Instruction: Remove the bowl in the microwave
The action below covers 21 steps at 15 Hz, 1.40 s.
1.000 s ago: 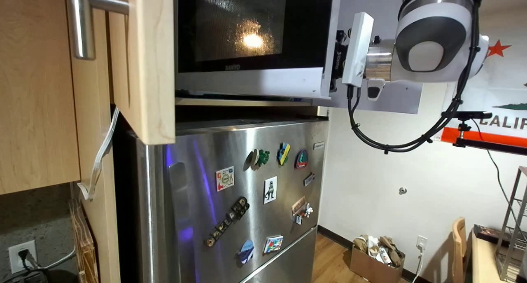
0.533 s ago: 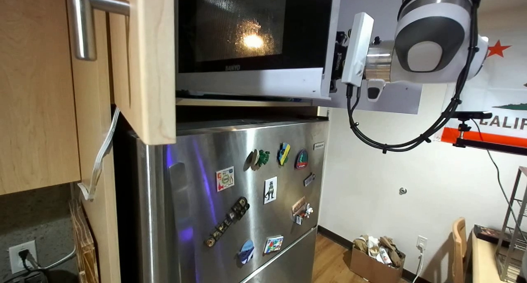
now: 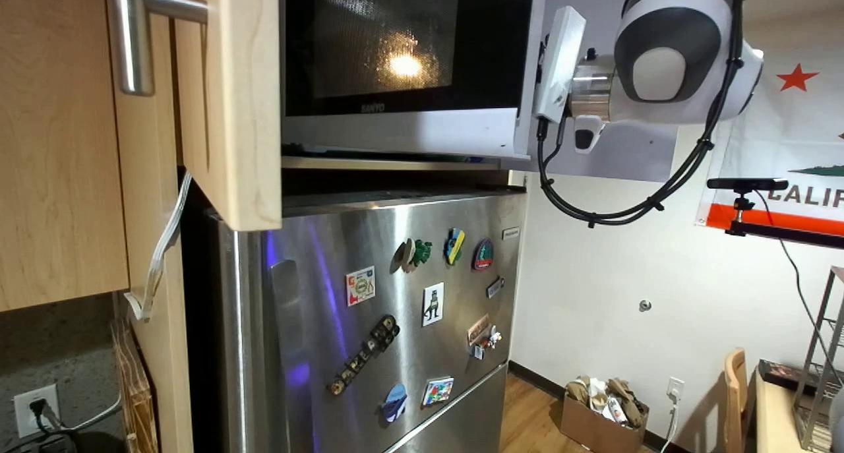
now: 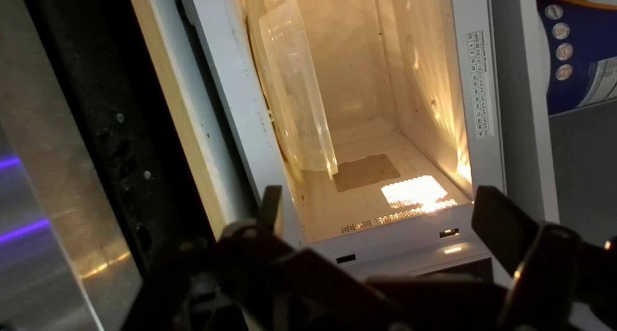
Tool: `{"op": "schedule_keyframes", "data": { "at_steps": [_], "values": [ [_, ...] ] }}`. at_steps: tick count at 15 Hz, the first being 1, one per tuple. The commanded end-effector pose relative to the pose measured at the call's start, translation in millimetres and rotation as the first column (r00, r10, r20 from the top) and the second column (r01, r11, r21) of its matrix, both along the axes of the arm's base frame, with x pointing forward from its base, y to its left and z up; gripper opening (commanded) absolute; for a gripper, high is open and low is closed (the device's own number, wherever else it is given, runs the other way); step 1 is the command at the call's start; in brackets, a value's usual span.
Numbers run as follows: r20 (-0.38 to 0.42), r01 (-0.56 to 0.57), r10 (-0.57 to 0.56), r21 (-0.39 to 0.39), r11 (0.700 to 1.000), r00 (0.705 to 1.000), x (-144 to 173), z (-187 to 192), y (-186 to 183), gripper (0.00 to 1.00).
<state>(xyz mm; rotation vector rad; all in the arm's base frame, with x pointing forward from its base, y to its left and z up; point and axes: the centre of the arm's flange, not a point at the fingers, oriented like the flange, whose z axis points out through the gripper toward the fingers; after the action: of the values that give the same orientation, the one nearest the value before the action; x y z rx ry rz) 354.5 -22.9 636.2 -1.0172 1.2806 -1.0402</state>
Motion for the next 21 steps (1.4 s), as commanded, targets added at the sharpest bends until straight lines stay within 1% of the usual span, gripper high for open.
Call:
{"op": "schedule_keyframes", "data": {
  "at_steps": [1, 3, 5, 6, 9, 11, 13, 17, 19, 21],
  "values": [
    [0.004, 0.068, -0.068, 0.035, 0.997, 0.998, 34.9, 12.3, 7.2, 1.0],
    [0.003, 0.073, -0.073, 0.03, 0.997, 0.997, 46.5, 13.9, 9.6, 1.0],
    [-0.002, 0.067, -0.067, 0.016, 0.998, 0.998, 51.7, 15.6, 13.7, 1.0],
    [-0.008, 0.048, -0.048, -0.001, 0.999, 0.999, 51.9, 16.3, 16.5, 1.0],
    [-0.052, -0.037, 0.037, -0.014, 0.999, 0.998, 51.5, 19.3, 21.9, 1.0],
    [-0.062, -0.068, 0.068, -0.006, 0.998, 0.996, 52.6, 25.4, 18.6, 1.0],
    [-0.054, -0.063, 0.065, 0.027, 0.998, 0.996, 53.1, 35.4, 2.6, 1.0],
    [-0.024, 0.034, -0.032, 0.108, 0.994, 0.999, 58.3, 56.5, -42.2, 1.0],
    [-0.016, 0.062, -0.061, 0.126, 0.99, 0.998, 63.5, 64.2, -54.9, 1.0],
    [-0.015, 0.074, -0.072, 0.128, 0.989, 0.997, 71.1, 67.5, -59.4, 1.0]
  ]
}}
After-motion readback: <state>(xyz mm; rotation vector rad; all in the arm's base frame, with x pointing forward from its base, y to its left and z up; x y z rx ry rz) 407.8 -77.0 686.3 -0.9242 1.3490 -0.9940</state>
